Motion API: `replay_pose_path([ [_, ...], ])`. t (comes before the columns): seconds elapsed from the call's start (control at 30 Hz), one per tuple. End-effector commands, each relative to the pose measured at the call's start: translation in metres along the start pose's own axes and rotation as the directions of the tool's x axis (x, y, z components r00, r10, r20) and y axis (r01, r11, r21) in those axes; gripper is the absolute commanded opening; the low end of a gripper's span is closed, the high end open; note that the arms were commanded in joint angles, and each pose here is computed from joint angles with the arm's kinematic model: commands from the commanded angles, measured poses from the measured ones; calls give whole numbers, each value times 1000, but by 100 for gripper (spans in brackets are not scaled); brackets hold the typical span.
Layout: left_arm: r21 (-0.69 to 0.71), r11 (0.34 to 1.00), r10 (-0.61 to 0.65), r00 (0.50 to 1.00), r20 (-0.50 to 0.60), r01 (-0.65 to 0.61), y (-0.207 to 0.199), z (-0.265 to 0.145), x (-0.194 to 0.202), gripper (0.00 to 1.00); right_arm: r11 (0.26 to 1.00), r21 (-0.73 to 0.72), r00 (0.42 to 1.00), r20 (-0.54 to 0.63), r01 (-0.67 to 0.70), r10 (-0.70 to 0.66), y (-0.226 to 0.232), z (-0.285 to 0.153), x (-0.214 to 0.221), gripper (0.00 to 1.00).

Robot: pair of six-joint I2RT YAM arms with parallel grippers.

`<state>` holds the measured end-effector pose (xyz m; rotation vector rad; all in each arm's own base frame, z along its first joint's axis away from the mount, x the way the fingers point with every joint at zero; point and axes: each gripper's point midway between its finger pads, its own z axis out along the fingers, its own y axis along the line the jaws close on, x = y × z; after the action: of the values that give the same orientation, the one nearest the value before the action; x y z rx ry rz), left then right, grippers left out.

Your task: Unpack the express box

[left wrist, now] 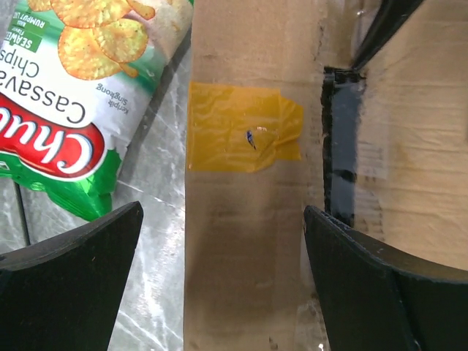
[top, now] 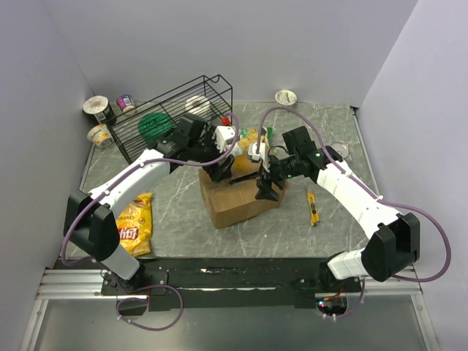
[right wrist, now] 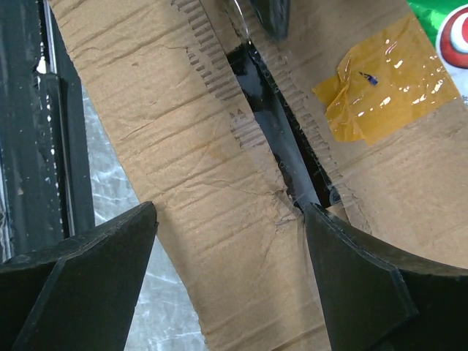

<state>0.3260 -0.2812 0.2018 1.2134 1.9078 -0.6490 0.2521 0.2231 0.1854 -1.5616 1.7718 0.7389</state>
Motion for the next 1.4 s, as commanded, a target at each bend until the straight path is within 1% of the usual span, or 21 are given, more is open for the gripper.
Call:
replay_pose_path([
  [0.0,-55,991,117,993,-30,-118,7,7,-13,96,1000,8,998,-55,-11,12,2,3,16,88],
  [0.1,-53,986,154,987,-48,-156,4,18,-12,96,1000,4,999,-46,-26,26,3,4,16,88],
  [0.27,22,985,173,983,-69,-172,-10,26,-7,96,998,13,997,-30,-67,68,4,6,15,88],
  [0.4,21,967,253,961,-109,-252,-13,31,3,97,995,11,995,-30,-97,97,9,7,20,88],
  [0.53,13,951,308,944,-115,-309,-14,29,4,97,991,20,991,-24,-134,135,7,6,21,88],
  [0.63,14,936,352,935,-46,-351,-19,20,-10,96,973,21,973,10,-230,230,3,2,19,89],
  [0.7,4,926,378,926,-1,-378,-23,13,-16,96,965,-1,965,32,-261,261,4,-1,15,89],
  [0.87,45,937,344,938,45,-346,-34,9,-21,97,955,-20,954,42,-295,296,11,-3,17,90],
  [1.03,46,930,364,931,27,-365,-30,16,-13,96,948,-27,947,32,-318,319,17,-1,23,90],
  [1.07,27,926,375,927,25,-376,-26,21,-13,96,946,-30,946,31,-323,324,17,0,24,90],
  [1.1,-33,925,378,926,-11,-378,-14,23,-10,97,944,-30,944,32,-328,329,16,0,25,90],
  [1.13,-62,922,381,924,-33,-382,-10,27,-6,96,941,-30,941,33,-336,337,17,1,25,90],
  [1.17,-109,913,393,919,-24,-393,-2,28,-12,96,942,-28,941,37,-335,336,16,1,25,90],
  [1.2,-164,901,400,915,-47,-402,8,27,-11,97,940,-28,940,36,-339,340,17,1,25,90],
  [1.23,-183,893,408,911,-59,-412,11,28,-6,97,940,-27,939,36,-341,341,17,1,26,90],
  [1.27,-218,880,423,905,-40,-421,15,25,-14,96,939,-25,939,35,-342,343,17,1,26,90],
  [1.33,-266,869,422,906,-39,-417,21,19,-19,97,939,-22,939,34,-342,343,18,0,28,90],
  [1.37,-286,866,427,904,-7,-411,20,10,-30,97,940,-24,939,31,-341,341,18,1,29,90],
])
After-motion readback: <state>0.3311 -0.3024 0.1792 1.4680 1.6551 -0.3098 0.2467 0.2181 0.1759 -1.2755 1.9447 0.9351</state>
